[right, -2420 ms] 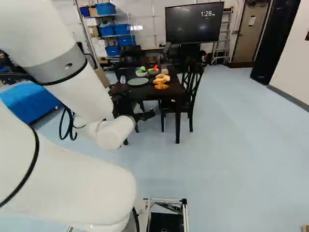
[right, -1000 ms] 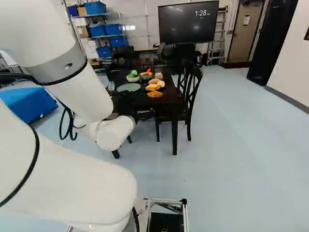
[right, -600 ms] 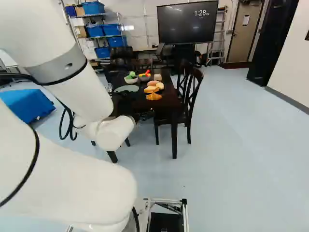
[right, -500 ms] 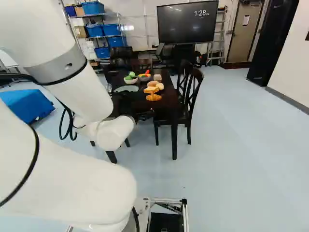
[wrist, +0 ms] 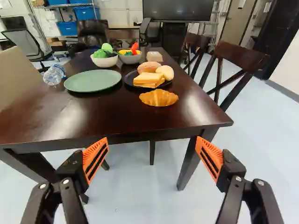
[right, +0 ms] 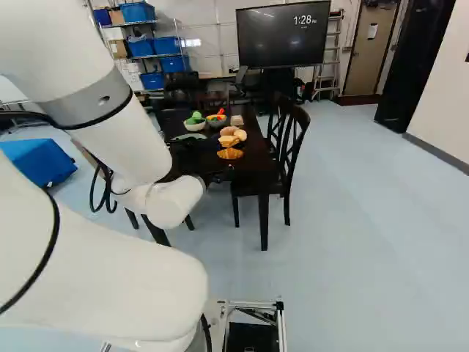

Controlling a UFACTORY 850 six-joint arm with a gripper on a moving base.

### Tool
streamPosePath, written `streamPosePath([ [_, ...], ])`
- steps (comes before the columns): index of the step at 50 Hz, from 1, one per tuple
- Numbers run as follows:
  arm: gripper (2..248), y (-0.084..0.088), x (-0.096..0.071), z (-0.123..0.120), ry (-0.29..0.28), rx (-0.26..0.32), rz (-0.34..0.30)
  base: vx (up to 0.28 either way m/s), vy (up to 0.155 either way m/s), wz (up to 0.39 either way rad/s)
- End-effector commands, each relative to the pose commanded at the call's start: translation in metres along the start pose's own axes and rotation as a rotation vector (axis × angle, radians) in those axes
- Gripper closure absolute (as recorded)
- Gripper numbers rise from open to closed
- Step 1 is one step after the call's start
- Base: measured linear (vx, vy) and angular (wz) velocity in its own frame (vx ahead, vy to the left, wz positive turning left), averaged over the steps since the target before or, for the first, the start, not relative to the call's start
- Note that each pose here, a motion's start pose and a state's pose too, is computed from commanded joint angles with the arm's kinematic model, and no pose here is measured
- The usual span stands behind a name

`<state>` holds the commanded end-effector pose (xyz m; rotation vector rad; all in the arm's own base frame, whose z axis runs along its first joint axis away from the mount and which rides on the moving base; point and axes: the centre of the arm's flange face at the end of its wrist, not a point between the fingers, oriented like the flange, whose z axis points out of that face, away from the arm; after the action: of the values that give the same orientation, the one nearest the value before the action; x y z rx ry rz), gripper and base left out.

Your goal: Move the croissant to the empty plate

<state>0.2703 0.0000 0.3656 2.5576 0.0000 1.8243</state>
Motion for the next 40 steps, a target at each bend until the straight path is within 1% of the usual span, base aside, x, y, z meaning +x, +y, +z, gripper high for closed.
streamPosePath([
  [5,3,0.0,0.0,0.0,0.0,0.0,0.0,0.058,-0.002,-0.01],
  [40,3,0.0,0.0015,0.0018,0.001,0.0,0.0,-0.001,0.0,0.0],
])
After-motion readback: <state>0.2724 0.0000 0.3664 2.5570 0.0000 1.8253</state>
